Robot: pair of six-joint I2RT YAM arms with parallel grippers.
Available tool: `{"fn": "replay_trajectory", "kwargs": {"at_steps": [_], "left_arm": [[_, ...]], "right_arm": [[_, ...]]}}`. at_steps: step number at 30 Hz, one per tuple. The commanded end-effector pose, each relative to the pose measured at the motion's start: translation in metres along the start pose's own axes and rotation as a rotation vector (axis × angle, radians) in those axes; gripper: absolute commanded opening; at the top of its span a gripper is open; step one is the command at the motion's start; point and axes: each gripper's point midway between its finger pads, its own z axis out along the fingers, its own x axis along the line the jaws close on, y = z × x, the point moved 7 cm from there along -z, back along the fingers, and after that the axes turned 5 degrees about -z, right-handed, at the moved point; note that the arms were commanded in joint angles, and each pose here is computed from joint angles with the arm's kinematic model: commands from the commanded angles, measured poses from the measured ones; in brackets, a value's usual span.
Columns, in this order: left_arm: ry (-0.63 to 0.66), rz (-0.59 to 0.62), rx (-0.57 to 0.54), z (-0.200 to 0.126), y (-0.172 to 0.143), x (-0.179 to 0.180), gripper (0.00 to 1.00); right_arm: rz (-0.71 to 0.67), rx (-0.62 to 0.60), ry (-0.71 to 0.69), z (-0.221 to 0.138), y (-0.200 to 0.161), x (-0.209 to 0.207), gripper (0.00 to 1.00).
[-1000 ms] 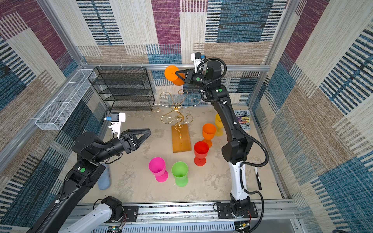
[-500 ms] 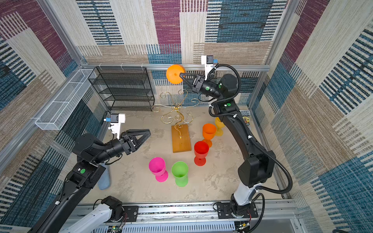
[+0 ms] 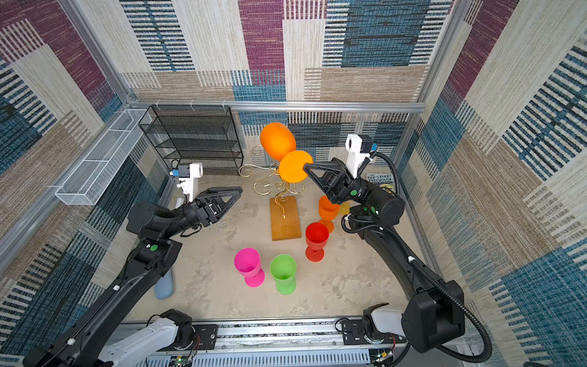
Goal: Take the wine glass off the wine glass rack
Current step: Place the wine glass at the center of the table.
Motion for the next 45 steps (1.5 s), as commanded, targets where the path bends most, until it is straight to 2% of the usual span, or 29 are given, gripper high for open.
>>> {"fn": "replay_trajectory", "kwargs": {"at_steps": [1, 4, 9, 17, 26, 30, 45], "left_arm": [[-0.209, 0.076, -0.037, -0.002, 0.025, -0.025, 0.55], [-0.261, 0.142, -0.050, -0.007, 0.040, -0.018, 0.56], [-0.268, 0.228, 0.027, 0.000, 0.044, -0.008, 0.57], [-0.173, 0.290, 0.096, 0.001, 0.033, 0.011, 0.57], [-0.253, 0.241, 0.090, 0.004, 0.031, 0.026, 0.58], [-0.254, 0.225, 0.090, 0.005, 0.029, 0.033, 0.58], [-0.344, 0.199, 0.162, 0.026, 0.007, 0.021, 0.60]], "right_arm": [[-0.028, -0.068, 0.164, -0.010, 0.000, 0.040, 0.00], [0.016, -0.102, 0.189, -0.018, -0.005, 0.047, 0.00], [0.063, -0.139, 0.204, -0.024, -0.011, 0.052, 0.00], [0.070, -0.175, 0.219, -0.025, -0.018, 0.058, 0.00], [0.044, -0.180, 0.323, -0.007, -0.016, 0.077, 0.00], [0.045, -0.180, 0.328, -0.006, -0.017, 0.078, 0.00], [0.062, -0.187, 0.321, -0.005, -0.022, 0.073, 0.00]]}}
